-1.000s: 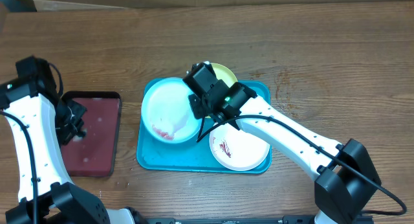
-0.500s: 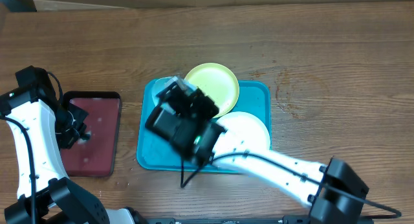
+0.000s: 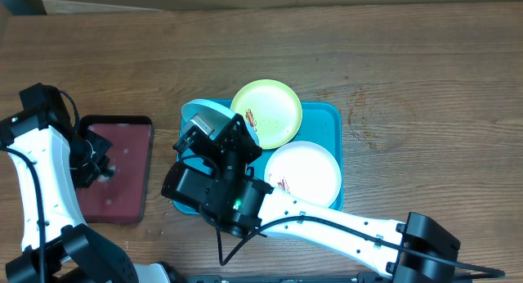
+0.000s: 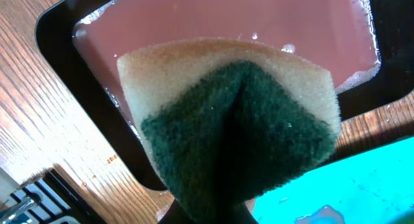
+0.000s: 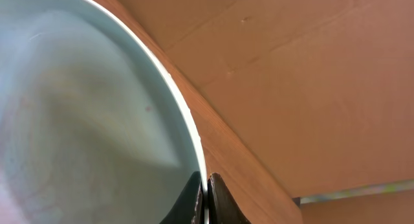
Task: Clean dirty plates on tray and stack at the side
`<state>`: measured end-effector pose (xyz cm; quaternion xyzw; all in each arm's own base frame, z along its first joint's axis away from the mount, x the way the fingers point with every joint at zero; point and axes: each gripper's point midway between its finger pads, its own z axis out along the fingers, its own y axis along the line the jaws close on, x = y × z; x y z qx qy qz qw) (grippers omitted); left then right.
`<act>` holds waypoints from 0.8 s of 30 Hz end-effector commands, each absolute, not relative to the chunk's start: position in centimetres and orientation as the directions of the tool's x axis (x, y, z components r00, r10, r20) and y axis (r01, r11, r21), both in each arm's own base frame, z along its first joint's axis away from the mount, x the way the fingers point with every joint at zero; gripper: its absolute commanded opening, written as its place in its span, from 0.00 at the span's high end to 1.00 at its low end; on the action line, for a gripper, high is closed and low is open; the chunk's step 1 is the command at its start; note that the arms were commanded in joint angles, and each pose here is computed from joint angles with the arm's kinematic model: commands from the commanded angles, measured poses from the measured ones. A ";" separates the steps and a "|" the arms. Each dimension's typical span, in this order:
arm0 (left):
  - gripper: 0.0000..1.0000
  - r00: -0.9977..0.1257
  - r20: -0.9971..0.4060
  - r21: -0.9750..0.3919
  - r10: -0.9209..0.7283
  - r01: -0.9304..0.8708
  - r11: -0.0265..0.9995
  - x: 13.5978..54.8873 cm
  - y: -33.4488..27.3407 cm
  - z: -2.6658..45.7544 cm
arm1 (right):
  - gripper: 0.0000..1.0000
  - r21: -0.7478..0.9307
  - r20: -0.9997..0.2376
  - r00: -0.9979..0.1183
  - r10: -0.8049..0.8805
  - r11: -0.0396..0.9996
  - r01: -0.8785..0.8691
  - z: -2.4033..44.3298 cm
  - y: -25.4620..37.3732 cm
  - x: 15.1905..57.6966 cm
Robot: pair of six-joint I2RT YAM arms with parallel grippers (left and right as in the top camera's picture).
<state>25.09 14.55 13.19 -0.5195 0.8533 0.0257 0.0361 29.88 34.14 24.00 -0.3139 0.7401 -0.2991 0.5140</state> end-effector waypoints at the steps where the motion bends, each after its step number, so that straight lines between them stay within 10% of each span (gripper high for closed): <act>1: 0.96 -0.467 -0.084 0.001 -0.880 -0.883 0.469 25.1 14.6 13.1 | 0.96 -0.737 -0.629 -0.263 -0.732 0.669 -0.100 26.8 33.7 30.0; 8: 0.96 -0.467 -0.082 0.002 -0.880 -0.883 0.469 25.1 14.6 13.1 | 0.96 -0.620 -0.710 -0.323 -0.626 0.773 -0.138 25.0 33.5 30.4; 16: 0.96 -0.468 -0.080 0.003 -0.880 -0.883 0.470 25.1 14.5 13.1 | 0.97 -0.015 -0.626 -0.761 -0.171 0.978 -0.207 17.6 31.4 32.7; 24: 0.96 -0.479 -0.080 0.003 -0.874 -0.877 0.480 25.1 14.5 13.1 | 0.96 0.616 -0.286 -0.956 -0.058 0.753 -0.230 19.5 28.5 34.9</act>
